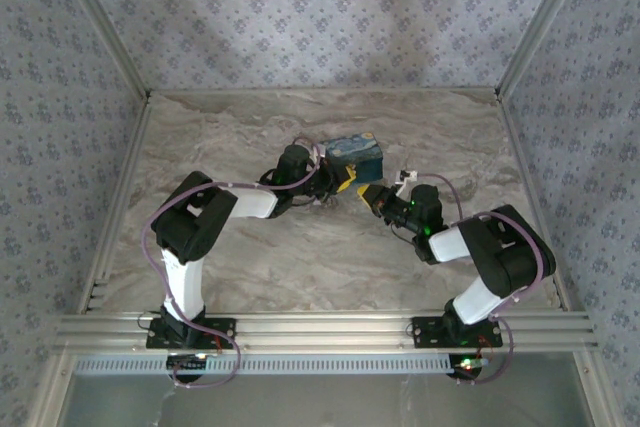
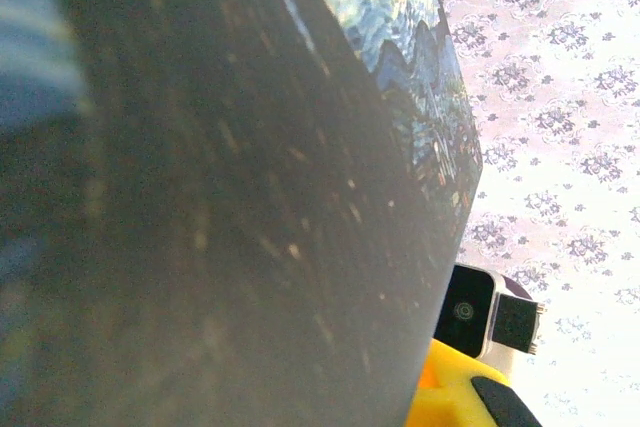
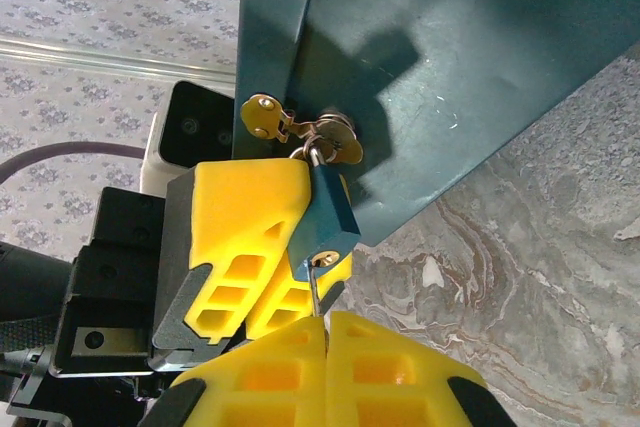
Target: Unlock the padlock with the key
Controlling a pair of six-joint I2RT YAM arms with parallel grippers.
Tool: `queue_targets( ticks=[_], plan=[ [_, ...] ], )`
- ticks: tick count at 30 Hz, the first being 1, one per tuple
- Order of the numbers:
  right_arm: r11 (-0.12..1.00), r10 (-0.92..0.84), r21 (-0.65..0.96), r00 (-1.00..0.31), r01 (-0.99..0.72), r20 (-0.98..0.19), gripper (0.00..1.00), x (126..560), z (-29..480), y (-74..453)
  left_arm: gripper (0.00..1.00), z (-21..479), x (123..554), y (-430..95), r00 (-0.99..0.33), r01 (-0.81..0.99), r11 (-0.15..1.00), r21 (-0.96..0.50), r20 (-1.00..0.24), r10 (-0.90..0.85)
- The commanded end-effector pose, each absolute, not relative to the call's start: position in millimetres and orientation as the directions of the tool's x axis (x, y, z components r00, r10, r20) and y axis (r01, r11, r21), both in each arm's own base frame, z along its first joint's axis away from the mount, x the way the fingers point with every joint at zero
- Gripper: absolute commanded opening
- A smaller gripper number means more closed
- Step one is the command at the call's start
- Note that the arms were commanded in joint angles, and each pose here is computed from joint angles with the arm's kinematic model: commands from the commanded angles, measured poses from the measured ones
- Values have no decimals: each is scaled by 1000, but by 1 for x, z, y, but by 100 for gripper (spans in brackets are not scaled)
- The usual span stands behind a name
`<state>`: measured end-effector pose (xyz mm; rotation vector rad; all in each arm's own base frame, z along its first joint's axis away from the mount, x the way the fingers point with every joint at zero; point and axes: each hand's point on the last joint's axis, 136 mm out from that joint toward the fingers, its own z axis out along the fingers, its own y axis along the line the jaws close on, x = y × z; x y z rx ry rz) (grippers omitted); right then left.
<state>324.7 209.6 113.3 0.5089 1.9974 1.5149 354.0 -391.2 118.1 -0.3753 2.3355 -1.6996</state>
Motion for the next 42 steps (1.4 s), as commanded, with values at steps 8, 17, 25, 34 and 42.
queue_targets(
  ticks=[8, 17, 25, 34, 42],
  plan=[
    [257, 662, 965, -719, -47, -212, 0, 339, 126, 207, 0, 127, 348, -400, -955, -35, 251, -967, -42, -295],
    [205, 699, 979, -701, 5, -143, 0, 344, 129, 205, 0, 125, 343, -403, -958, -29, 245, -969, -43, -283],
    [98, 740, 991, -673, 96, -8, 0, 344, 130, 209, 0, 128, 342, -405, -958, -20, 237, -971, -49, -281],
    [81, 786, 990, -618, 113, 6, 0, 349, 128, 212, 0, 133, 338, -407, -961, -8, 217, -976, -53, -273],
    [96, 788, 991, -615, 95, -17, 0, 363, 128, 214, 0, 142, 322, -413, -973, 14, 190, -982, -57, -223]
  ],
)
